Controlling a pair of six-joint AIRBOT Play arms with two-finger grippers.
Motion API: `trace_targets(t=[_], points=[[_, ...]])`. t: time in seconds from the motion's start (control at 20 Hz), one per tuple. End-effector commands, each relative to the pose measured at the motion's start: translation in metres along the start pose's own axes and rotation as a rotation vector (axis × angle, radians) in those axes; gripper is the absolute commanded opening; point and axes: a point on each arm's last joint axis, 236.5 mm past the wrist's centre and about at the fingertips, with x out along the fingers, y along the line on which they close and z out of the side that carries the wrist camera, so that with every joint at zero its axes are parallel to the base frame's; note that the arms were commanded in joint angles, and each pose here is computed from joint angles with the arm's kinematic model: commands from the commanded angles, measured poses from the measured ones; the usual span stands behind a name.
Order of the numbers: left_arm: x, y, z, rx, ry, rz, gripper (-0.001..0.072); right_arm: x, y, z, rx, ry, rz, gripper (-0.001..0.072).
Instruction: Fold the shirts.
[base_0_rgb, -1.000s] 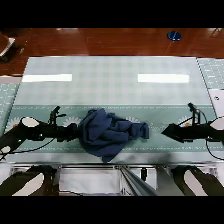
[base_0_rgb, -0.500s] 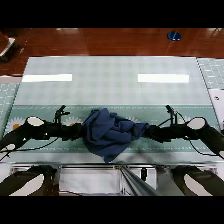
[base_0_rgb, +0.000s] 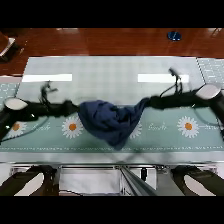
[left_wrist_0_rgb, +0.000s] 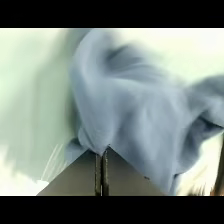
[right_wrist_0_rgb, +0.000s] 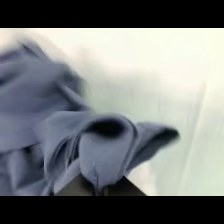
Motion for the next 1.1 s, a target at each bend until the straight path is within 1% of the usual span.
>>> trace_targets(t=[0.0,0.1,0.2,0.3,0.4,0.6,0.75,0.9,1.05], points=[[-0.107,-0.107,0.118,0.205,-0.39,-0.077,0.0016,-0.139,0.059,0.117,-0.225,-0.339,-0.097,0.0027],[-0.174,-0.178,0.149,0.362,-0.573,-0.123,0.0015,-0.214,0.098,0.144,-0.332,-0.49,-0.142,0.0027],[-0.227,-0.234,0.151,0.499,-0.691,-0.147,0.0016,-0.272,0.136,0.142,-0.426,-0.588,-0.167,0.0027],[-0.272,-0.272,0.138,0.616,-0.784,-0.116,0.0015,-0.317,0.167,0.126,-0.494,-0.682,-0.174,0.0027],[-0.309,-0.289,0.12,0.696,-0.87,-0.038,0.0015,-0.351,0.18,0.103,-0.532,-0.757,-0.21,0.0027],[-0.377,-0.296,0.069,0.818,-1.042,0.163,0.0015,-0.403,0.186,0.05,-0.543,-0.85,-0.312,0.0027],[-0.394,-0.294,0.027,0.859,-1.05,0.231,0.0015,-0.416,0.179,0.015,-0.518,-0.84,-0.361,0.0027],[-0.367,-0.268,0.0,0.837,-0.88,0.273,0.0016,-0.399,0.154,-0.014,-0.44,-0.722,-0.4,0.0027],[-0.313,-0.211,-0.002,0.716,-0.649,0.311,0.0016,-0.346,0.113,-0.038,-0.324,-0.513,-0.406,0.0027]])
